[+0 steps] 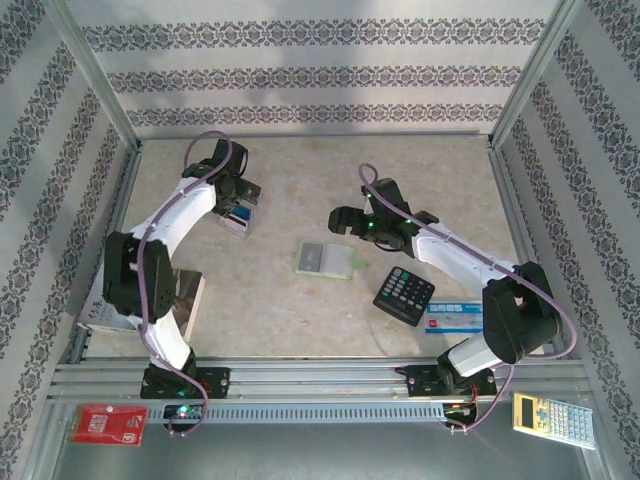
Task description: Take the credit cards out of the card holder
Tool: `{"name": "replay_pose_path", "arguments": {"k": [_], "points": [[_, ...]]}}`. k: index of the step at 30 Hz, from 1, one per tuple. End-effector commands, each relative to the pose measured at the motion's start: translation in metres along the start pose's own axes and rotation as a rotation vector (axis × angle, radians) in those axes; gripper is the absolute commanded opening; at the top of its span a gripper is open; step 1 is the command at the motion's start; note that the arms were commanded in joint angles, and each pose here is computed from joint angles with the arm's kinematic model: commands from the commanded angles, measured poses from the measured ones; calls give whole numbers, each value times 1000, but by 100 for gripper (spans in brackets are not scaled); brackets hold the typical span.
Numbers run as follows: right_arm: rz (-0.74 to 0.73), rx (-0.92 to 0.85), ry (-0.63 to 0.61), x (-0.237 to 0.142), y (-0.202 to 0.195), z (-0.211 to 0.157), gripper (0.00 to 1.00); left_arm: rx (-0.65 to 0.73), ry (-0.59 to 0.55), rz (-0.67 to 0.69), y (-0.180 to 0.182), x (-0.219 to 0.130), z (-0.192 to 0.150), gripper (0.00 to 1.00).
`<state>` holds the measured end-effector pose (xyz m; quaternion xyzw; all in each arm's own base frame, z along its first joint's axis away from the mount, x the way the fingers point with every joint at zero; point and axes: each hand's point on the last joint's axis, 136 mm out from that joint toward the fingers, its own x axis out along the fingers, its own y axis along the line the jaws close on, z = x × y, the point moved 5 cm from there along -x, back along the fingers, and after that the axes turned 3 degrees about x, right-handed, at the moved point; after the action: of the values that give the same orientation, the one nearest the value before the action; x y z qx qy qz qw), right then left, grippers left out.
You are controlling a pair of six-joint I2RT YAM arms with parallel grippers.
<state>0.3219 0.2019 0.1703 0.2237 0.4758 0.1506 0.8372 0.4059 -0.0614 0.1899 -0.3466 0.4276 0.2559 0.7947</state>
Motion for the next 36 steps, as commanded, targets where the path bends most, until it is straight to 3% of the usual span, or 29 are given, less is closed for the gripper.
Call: {"name": "replay_pose_path", "arguments": {"k": [1, 8, 13, 23, 28, 36], "points": [[-74, -38, 33, 11, 7, -12, 93, 142, -20, -42, 11, -14, 2, 50], [-191, -86, 120, 44, 18, -50, 86, 288, 11, -204, 46, -5, -25, 69], [-280, -132, 141, 66, 29, -66, 84, 305, 47, -347, 69, 2, -41, 80], [-462, -152, 156, 93, 34, -75, 81, 466, 79, -438, 85, -8, -53, 99], [-476, -137, 169, 101, 32, -79, 78, 537, 99, -493, 77, -18, -55, 100], [-485, -103, 206, 114, 20, -93, 76, 541, 153, -559, 69, -19, -61, 100]]}}
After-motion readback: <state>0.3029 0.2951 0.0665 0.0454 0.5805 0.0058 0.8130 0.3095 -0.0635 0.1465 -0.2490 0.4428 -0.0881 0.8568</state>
